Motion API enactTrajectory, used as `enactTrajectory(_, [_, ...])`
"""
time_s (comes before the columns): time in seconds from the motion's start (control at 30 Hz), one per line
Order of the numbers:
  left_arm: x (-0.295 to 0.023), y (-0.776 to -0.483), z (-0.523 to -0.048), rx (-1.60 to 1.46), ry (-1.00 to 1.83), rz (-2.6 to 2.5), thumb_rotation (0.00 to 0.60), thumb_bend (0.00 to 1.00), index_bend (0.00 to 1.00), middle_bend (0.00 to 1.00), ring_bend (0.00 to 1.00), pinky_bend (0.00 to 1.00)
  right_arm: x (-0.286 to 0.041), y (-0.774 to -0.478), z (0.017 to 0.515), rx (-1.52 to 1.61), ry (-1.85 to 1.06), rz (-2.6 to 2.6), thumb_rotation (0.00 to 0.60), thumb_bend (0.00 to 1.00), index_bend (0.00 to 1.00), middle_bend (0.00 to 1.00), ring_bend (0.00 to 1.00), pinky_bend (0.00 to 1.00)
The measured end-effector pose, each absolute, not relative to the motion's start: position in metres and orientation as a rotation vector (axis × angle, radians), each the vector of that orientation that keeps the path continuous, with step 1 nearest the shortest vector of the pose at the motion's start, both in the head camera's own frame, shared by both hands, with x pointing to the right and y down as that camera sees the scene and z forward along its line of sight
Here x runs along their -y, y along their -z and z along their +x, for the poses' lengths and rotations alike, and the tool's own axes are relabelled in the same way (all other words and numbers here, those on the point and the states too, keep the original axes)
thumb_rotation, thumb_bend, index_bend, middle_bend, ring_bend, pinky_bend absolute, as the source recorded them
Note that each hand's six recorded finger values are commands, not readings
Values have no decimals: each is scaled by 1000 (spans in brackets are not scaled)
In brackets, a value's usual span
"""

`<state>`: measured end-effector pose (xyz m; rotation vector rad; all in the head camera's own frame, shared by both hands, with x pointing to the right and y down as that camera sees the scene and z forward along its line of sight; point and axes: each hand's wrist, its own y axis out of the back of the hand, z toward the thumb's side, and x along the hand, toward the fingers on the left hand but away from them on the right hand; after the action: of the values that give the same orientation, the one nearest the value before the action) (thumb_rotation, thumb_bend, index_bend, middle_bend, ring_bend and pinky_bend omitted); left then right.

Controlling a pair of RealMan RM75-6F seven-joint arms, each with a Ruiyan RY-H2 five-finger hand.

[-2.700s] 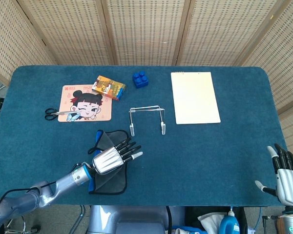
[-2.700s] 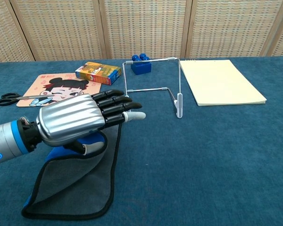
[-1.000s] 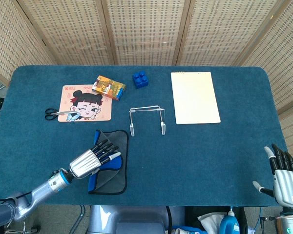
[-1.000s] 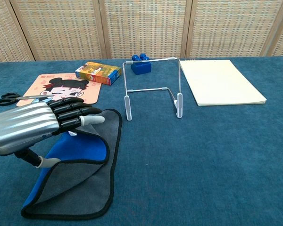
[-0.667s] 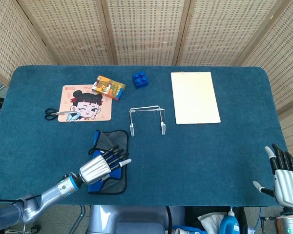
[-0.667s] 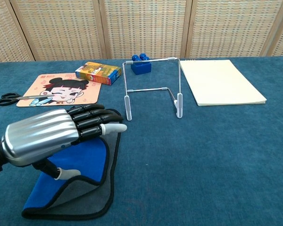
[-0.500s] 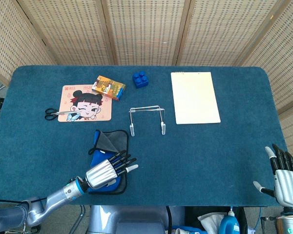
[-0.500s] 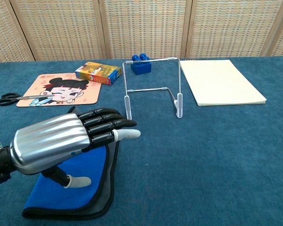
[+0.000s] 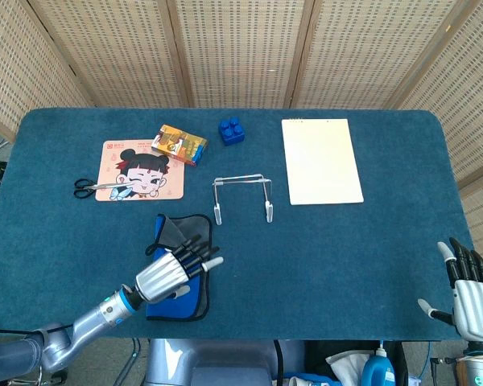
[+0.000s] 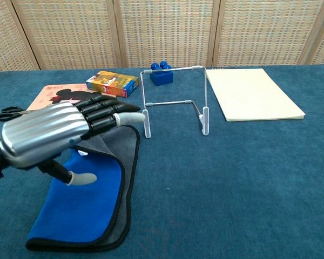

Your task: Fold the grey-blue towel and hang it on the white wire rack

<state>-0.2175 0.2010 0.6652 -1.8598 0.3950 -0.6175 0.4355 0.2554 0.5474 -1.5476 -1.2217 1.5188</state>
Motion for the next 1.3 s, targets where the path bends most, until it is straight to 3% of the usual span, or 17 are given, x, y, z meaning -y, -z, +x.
enactTrajectory(0.13, [-180,-668,-245,-422,705,-1825,600,230,0,0,0,0,-255,-548,436,1223,-1523,-1547,600,0,0,0,0,0])
enactTrajectory(0.53, [-157,-690,-312,-457,896,-1761,600,232,0,0,0,0,-255,-552,434,1206,-1533,-1553,600,0,0,0,0,0])
enactTrajectory(1.1, [-135,-707,-325,-476,971,-1724,600,234,0,0,0,0,-255,-557,437,1202,-1556,-1552,600,0,0,0,0,0])
enactTrajectory(1.3, [-127,-709,-309,-511,948,-1742,600,231,0,0,0,0,-254,-559,435,1194,-1557,-1553,600,0,0,0,0,0])
